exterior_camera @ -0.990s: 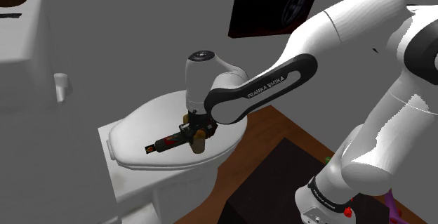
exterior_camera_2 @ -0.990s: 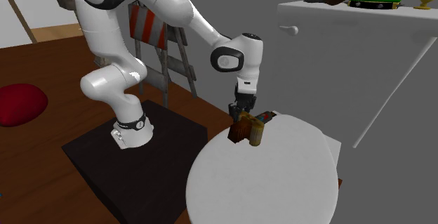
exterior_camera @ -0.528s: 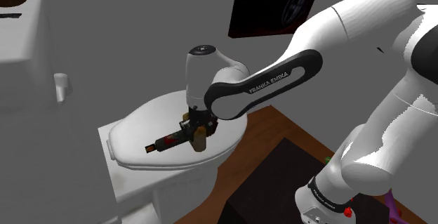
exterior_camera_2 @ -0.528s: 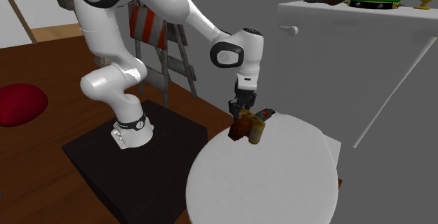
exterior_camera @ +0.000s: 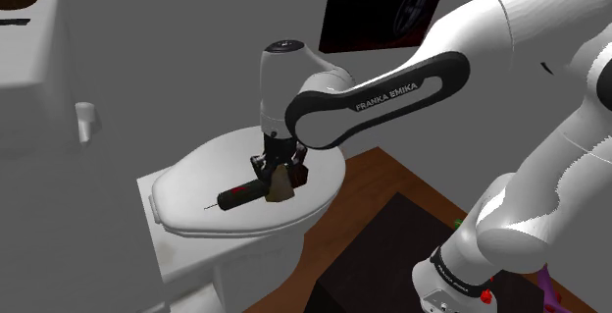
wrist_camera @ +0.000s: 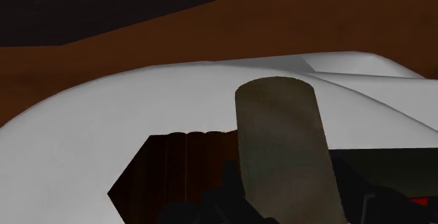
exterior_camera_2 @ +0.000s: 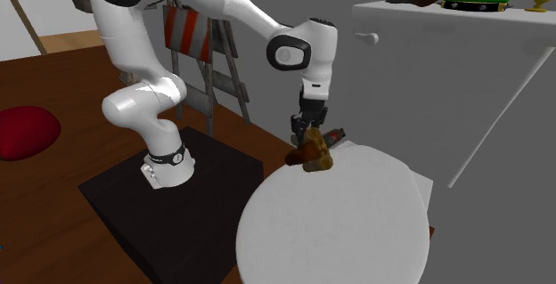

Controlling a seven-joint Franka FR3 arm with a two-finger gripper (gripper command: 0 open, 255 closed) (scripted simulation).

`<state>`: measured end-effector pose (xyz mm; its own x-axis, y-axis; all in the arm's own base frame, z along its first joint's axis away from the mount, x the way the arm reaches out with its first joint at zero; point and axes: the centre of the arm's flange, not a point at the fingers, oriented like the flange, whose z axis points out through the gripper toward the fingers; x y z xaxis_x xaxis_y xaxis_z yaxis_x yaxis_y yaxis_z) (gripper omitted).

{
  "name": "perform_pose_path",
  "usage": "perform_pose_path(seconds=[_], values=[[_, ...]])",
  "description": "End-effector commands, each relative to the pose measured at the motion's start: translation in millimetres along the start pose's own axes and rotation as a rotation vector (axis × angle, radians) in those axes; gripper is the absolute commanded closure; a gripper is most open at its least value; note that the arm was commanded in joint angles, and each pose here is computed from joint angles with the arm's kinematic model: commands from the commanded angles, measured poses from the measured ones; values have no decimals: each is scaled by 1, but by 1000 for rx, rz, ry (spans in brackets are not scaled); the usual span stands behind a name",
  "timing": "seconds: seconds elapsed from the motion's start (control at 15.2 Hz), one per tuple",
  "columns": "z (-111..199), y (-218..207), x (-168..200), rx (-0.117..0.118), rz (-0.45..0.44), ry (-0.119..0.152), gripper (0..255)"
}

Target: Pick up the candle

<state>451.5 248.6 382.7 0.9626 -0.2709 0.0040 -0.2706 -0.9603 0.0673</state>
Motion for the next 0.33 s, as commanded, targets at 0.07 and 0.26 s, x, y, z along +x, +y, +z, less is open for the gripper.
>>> perform_pose_path(seconds=[0.07,0.26], values=[[-16,2,-1,0,0,0,255],[-22,2,-1,0,0,0,255]])
